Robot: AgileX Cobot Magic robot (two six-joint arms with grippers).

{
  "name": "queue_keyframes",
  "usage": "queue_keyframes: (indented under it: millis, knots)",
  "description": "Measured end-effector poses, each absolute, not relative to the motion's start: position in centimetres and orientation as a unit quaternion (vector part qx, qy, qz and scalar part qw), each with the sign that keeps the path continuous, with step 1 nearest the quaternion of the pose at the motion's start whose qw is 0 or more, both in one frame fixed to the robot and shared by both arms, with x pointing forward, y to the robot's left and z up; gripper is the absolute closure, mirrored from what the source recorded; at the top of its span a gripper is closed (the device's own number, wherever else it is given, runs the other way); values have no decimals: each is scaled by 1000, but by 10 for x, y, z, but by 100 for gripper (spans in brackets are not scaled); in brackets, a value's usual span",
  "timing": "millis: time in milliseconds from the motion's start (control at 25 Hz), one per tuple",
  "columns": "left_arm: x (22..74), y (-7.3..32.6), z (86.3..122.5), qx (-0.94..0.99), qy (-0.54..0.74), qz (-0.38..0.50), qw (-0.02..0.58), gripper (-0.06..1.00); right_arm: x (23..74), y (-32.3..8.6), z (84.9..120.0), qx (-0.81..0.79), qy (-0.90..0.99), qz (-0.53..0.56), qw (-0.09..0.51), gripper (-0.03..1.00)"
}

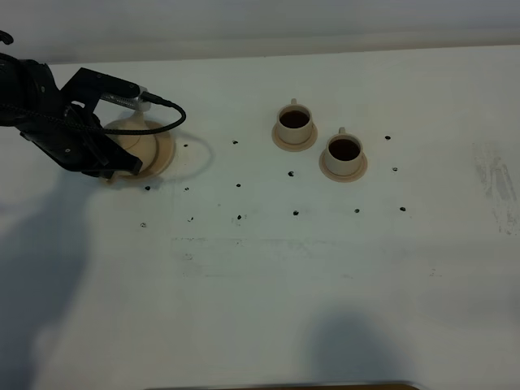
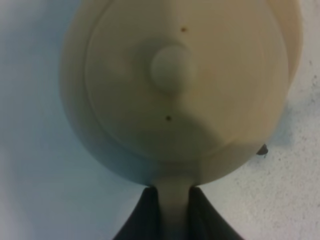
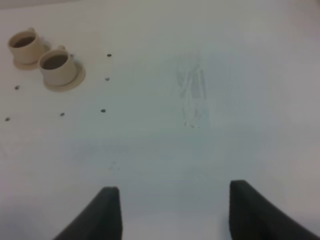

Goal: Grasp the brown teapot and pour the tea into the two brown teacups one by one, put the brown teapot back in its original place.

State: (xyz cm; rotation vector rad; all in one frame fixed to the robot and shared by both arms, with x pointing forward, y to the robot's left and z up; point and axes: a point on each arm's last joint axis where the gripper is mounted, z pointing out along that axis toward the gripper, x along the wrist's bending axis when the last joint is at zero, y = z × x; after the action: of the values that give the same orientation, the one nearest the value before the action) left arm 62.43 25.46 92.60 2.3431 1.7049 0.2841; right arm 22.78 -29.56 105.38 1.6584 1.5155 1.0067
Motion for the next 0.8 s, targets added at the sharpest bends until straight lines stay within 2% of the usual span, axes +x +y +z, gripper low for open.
queue_keyframes:
  millis: [400, 480, 720, 800]
  knots:
    - [625, 254, 925, 796, 586, 94, 119, 84, 228, -296, 1054, 635, 580, 386, 333, 48]
    - [625, 254, 927, 797, 584, 96, 122, 79, 228, -295, 1054, 635, 580, 386, 333, 48]
    - [624, 254, 943, 797, 577, 114, 137, 52, 228, -295, 1054, 635, 580, 387, 332, 48]
    - [623, 254, 944, 797, 577, 114, 137, 46, 228, -295, 1054, 635, 580, 387, 332, 48]
